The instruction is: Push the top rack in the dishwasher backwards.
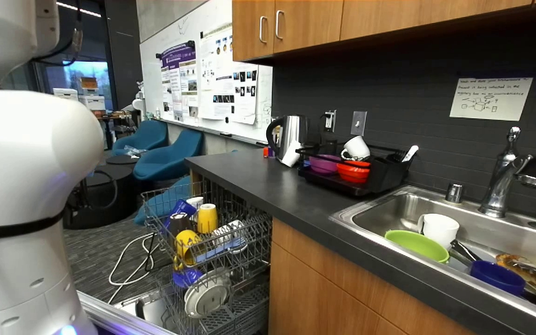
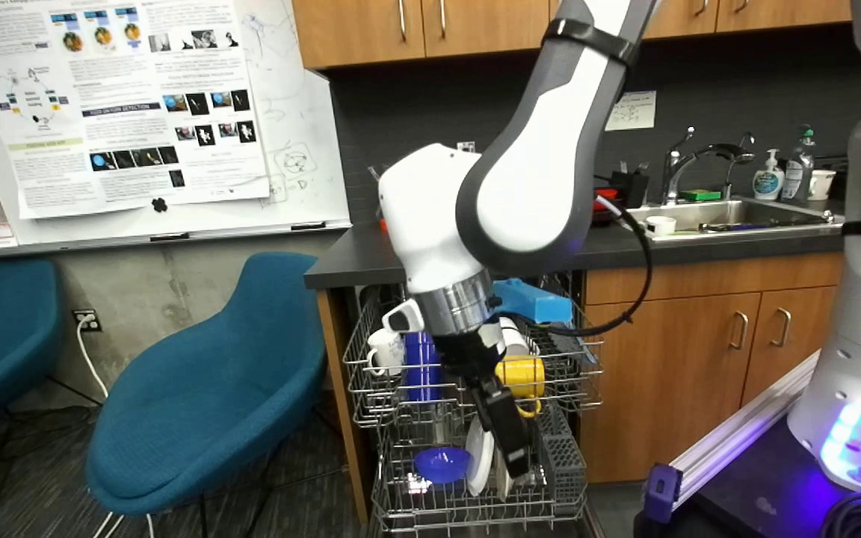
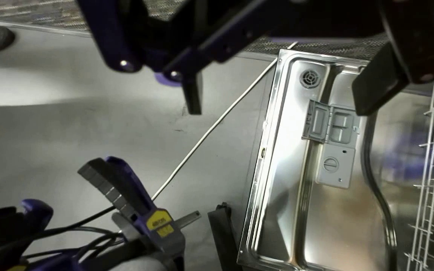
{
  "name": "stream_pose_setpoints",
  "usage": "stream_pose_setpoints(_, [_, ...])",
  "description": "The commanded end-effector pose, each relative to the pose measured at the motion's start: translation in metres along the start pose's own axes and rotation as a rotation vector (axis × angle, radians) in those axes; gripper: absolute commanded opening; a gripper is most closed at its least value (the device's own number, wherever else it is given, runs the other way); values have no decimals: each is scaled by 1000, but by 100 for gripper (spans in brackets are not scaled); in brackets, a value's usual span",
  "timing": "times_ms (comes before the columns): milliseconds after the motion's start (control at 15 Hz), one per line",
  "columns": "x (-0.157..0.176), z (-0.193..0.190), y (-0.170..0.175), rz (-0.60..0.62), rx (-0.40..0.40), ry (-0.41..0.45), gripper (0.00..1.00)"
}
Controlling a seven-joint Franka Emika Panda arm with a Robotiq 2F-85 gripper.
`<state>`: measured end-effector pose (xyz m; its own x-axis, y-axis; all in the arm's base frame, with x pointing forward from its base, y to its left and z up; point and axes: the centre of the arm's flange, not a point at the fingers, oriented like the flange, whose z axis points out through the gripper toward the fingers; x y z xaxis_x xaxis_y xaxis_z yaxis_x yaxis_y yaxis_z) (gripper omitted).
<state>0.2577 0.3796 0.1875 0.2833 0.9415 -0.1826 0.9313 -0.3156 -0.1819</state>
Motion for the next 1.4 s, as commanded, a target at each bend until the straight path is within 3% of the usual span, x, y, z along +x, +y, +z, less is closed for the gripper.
stream_pose_setpoints(0, [64, 40, -9, -67, -23, -21, 100])
stream_pose_setpoints(600, [107, 50, 2, -157, -229, -17, 100])
stream_pose_setpoints(933, [100, 51, 22, -137, -283, -21, 100])
stream_pose_setpoints(1333, [76, 53, 71, -46, -330, -26, 100])
